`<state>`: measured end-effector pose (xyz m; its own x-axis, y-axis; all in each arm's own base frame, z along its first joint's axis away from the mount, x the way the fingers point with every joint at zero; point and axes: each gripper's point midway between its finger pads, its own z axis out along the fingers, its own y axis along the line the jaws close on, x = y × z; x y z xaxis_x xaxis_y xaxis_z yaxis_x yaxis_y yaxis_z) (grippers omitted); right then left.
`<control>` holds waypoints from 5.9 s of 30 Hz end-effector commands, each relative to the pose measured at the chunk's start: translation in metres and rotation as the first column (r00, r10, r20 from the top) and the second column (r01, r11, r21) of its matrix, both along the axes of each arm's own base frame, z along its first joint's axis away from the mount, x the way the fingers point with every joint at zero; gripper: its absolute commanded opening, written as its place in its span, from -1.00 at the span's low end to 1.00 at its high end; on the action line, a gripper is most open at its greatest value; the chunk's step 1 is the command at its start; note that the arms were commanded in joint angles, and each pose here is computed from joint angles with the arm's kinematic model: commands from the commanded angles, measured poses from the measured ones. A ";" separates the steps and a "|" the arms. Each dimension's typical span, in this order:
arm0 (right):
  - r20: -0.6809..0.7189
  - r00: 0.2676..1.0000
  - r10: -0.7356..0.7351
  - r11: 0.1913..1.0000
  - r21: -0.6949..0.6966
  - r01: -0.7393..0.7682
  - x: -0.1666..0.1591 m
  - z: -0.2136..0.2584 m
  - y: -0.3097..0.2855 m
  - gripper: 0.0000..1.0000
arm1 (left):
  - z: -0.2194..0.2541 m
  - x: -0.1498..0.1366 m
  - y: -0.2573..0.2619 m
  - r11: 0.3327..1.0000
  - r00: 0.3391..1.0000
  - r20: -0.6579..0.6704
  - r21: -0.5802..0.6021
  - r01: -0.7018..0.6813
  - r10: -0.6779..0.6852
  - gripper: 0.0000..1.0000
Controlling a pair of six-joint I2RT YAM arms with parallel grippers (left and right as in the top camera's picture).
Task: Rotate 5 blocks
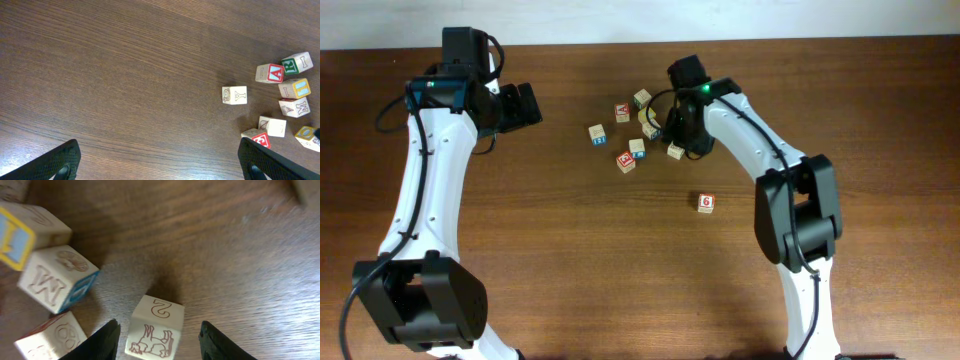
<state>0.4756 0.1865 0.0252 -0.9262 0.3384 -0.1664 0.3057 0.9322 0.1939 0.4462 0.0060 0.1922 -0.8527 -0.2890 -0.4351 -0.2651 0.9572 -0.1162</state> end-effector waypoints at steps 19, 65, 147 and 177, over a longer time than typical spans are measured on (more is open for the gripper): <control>-0.122 0.964 0.236 0.971 0.000 -0.238 -0.034 -0.001 0.018 -0.30 | 0.004 0.004 0.002 1.000 1.000 0.012 0.003 -0.017 0.017 0.98; -0.397 0.858 0.327 0.932 -0.018 -0.363 -0.115 0.014 0.021 -0.49 | 0.004 0.004 0.002 1.000 1.000 0.012 0.003 -0.017 0.017 0.98; 0.051 0.732 0.680 0.733 -0.018 -0.680 -0.036 0.007 0.118 -0.03 | 0.004 0.003 0.002 1.000 1.000 0.012 0.003 -0.017 0.017 0.98; -0.029 0.750 0.661 0.750 0.012 -0.661 -0.062 0.048 0.100 -0.37 | 0.004 0.003 0.002 1.000 1.000 0.012 0.003 -0.017 0.017 0.98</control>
<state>0.4130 0.2868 0.0274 -0.9189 -0.3854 -0.0842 -0.3945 0.9013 0.1791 0.4464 0.0060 0.1922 -0.8524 -0.2890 -0.4357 -0.2650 0.9572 -0.1164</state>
